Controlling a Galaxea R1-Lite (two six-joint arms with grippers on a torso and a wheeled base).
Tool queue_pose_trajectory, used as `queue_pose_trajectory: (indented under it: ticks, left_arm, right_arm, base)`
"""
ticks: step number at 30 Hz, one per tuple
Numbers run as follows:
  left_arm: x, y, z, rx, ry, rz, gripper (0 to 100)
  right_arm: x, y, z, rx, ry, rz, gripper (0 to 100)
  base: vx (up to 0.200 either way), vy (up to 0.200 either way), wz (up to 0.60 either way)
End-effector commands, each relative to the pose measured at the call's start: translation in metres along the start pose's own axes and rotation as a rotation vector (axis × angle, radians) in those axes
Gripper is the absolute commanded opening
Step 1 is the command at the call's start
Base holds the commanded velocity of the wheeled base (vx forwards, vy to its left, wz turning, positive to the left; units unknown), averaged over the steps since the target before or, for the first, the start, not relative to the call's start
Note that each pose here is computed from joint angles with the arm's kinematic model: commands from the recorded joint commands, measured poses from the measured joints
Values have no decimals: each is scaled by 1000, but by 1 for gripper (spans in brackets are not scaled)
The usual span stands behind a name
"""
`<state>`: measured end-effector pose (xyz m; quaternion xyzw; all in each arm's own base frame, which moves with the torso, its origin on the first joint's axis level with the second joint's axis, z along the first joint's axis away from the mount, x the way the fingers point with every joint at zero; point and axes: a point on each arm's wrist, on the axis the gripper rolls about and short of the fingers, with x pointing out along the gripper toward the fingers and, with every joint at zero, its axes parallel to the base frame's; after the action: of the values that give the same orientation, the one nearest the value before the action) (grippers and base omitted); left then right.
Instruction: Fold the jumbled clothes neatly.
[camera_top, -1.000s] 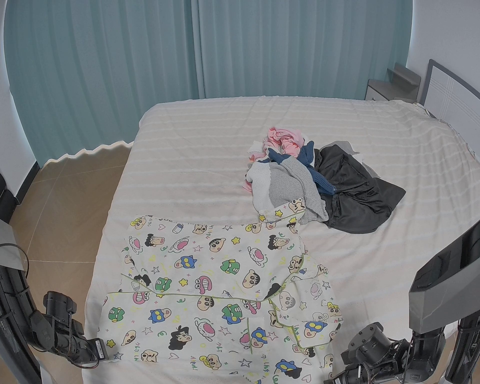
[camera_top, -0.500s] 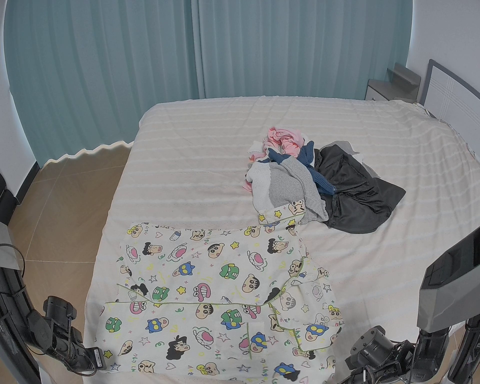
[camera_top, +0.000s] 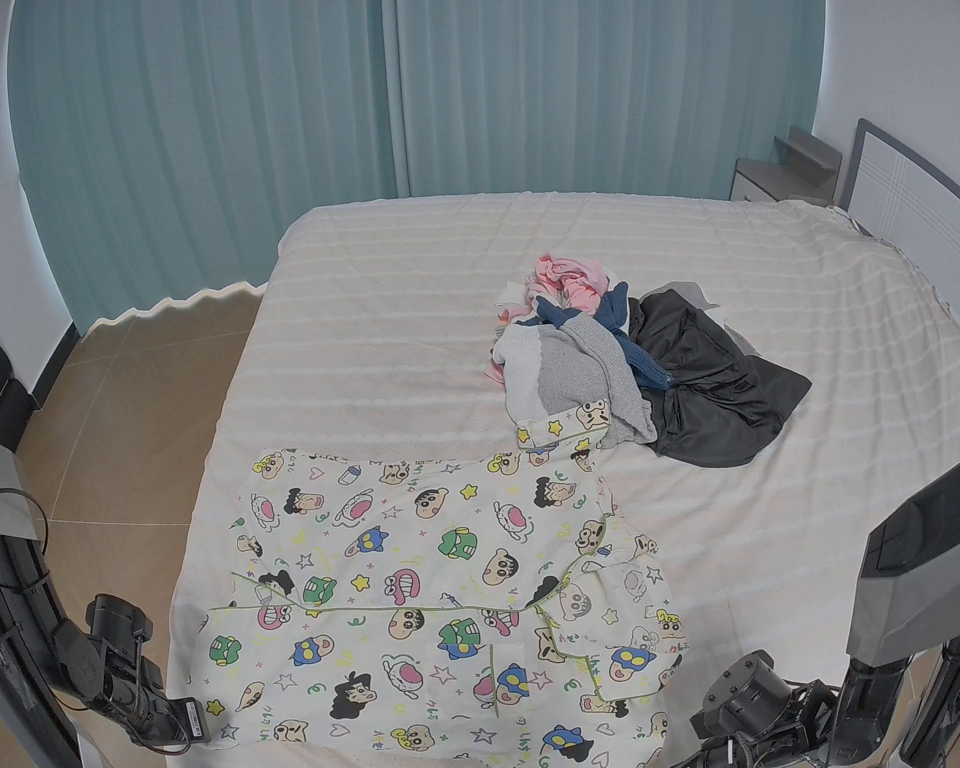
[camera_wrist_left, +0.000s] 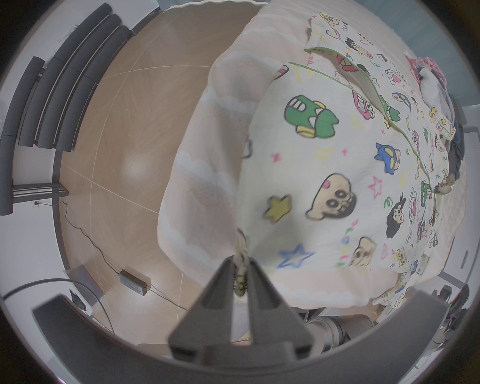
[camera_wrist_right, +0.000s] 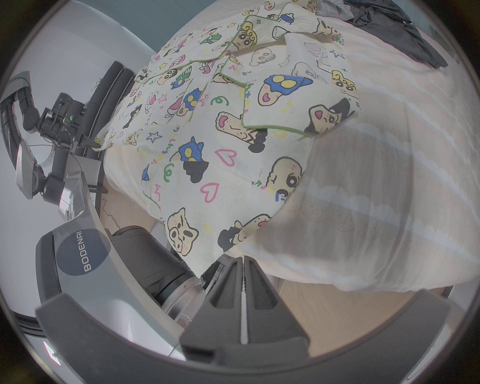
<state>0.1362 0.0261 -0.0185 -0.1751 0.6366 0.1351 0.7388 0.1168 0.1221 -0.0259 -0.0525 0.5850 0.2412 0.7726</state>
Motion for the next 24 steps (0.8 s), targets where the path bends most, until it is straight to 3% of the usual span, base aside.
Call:
queue_pose_trajectory:
  ticks: [1,4,7,8,11,14,15,16,17,20,24]
  left_arm:
    - [0,1,-4,-3,14,-2,100]
    - [-1,1,-2,-8,-1,-13,100]
    - [-5,2,4,-36,-66,-72,100]
    - [-5,3,5,-39,-70,-75,100]
    - [-17,4,16,-62,-196,-222,100]
    - [-31,7,19,-75,-278,-331,100]
    - [-31,7,19,-77,-281,-337,100]
    - [-43,10,21,-106,-336,-419,100]
    - [-45,10,21,-113,-345,-434,100]
    - [-70,13,20,-205,-428,-637,100]
    - [-93,10,11,-224,-498,-762,100]
  right_arm:
    - [-5,-2,-2,10,-9,2,100]
    - [-9,-2,3,23,-59,14,100]
    - [-27,-11,23,89,-253,61,100]
    - [-28,-11,24,93,-265,65,100]
    - [-43,-34,76,184,-562,115,100]
    - [-48,-61,121,263,-695,72,100]
    - [-48,-62,122,268,-696,70,100]
    - [-52,-73,137,316,-729,48,100]
    - [-52,-74,139,323,-732,47,100]
    - [-75,-65,151,468,-839,29,100]
    - [-89,-50,146,487,-894,-16,100]
  base:
    - [0,0,0]
    - [0,0,0]
    - [0,0,0]
    - [0,0,0]
    - [0,0,0]
    - [0,0,0]
    - [0,0,0]
    - [0,0,0]
    - [0,0,0]
    - [0,0,0]
    - [0,0,0]
